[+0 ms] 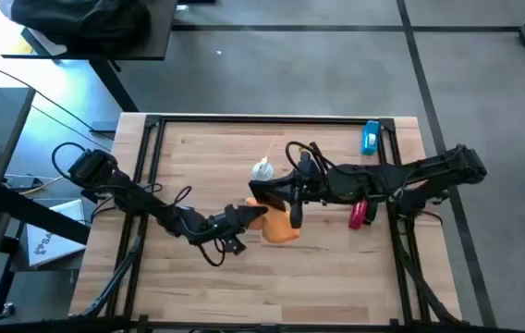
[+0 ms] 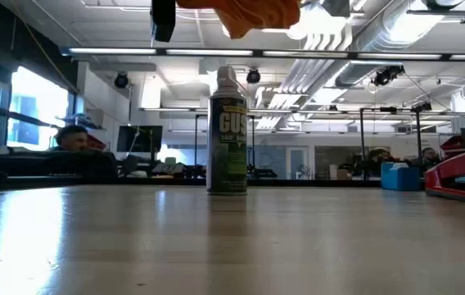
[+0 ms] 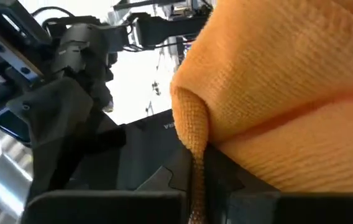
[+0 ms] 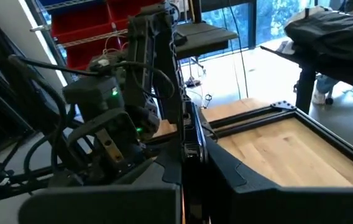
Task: Apply microfiber cloth
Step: Wipe the black cellphone using the green microfiber cloth
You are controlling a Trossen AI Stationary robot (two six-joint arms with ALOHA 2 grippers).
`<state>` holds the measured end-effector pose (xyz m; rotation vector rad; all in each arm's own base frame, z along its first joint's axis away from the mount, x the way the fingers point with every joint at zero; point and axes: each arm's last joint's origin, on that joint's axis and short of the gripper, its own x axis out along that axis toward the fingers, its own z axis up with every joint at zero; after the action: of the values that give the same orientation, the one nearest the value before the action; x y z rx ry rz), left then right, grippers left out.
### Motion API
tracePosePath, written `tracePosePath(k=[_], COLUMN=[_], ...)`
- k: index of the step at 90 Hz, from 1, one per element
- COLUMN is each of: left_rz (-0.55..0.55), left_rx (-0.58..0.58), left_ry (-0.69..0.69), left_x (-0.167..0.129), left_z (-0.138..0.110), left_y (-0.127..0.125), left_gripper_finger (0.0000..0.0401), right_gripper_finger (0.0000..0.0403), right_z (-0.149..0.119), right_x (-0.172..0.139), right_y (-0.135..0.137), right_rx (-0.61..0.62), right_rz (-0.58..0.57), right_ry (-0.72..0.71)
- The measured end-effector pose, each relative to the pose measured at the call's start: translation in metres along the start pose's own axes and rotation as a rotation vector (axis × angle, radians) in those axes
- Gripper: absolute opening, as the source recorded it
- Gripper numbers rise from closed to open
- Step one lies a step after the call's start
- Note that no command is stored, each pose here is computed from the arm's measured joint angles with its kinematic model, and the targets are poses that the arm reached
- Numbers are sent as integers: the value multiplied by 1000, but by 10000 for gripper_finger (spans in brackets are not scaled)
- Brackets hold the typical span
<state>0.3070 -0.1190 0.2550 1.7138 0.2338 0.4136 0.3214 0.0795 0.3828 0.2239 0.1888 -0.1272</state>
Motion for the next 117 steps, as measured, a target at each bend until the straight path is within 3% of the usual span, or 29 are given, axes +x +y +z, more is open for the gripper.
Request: tracePosePath(k=[26, 55, 74, 101, 117], left_rz=[122, 245, 176, 263, 221], left_rx=[112, 55, 30, 8, -19], left_ry=[12, 10, 16, -3, -74], left_x=[-3, -13, -10, -26, -30], left_z=[-10, -37, -38, -30, -21], left_y=[23, 62, 56, 70, 66], left_gripper_finger=[0, 0, 0, 0, 0], right_gripper_finger=[7, 7, 6, 6, 6], right_z=[-5, -13, -11, -11, -9], right_x=[-1, -3, -3, -1, -1], right_y=[5, 12, 15, 7, 7], right_rx=[7, 21, 8, 15, 19], right_rz=[15, 83, 104, 31, 6], right_ry=[36, 101, 70, 78, 51])
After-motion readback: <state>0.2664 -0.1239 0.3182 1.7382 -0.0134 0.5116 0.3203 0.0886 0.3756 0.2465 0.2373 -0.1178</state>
